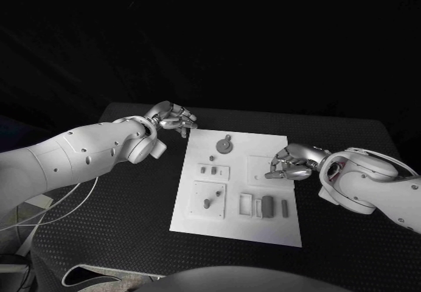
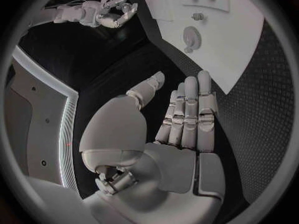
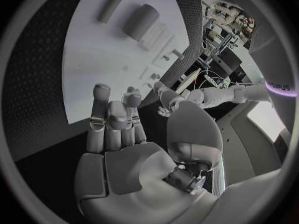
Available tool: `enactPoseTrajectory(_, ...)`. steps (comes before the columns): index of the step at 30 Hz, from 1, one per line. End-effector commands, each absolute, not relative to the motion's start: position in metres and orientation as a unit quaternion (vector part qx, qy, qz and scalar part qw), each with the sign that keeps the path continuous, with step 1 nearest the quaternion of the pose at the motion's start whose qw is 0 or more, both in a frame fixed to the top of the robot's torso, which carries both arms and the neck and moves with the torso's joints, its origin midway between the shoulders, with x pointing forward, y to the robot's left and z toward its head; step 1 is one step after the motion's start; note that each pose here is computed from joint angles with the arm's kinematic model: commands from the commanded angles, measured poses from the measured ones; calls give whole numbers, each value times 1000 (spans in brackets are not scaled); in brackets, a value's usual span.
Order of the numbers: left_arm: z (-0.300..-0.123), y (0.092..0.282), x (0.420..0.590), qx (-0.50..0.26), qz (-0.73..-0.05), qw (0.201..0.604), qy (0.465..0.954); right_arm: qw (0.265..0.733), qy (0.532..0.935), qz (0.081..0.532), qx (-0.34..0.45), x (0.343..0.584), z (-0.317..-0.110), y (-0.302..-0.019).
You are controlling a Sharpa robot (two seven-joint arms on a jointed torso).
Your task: Assemble the parts on the task board
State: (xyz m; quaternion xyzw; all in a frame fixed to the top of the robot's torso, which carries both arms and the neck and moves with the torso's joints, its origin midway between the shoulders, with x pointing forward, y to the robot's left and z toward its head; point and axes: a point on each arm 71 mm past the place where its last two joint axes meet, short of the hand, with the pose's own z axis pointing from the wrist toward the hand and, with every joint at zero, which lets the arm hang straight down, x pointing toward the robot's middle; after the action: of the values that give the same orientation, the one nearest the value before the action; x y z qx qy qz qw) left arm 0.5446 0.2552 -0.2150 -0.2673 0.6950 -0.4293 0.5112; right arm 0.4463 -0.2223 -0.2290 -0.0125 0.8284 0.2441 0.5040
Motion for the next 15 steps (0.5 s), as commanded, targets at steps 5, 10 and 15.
enactPoseTrajectory(5,-215,253,545,-264,-434,508,695,372,906,201,28,432,-248,-230)
enactPoseTrajectory(10,-215,254,545,-265,-433,508,695,318,929,184,32,422,-253,-232)
enactPoseTrajectory(15,-215,253,545,-264,-433,509,695,303,934,183,45,417,-255,-230)
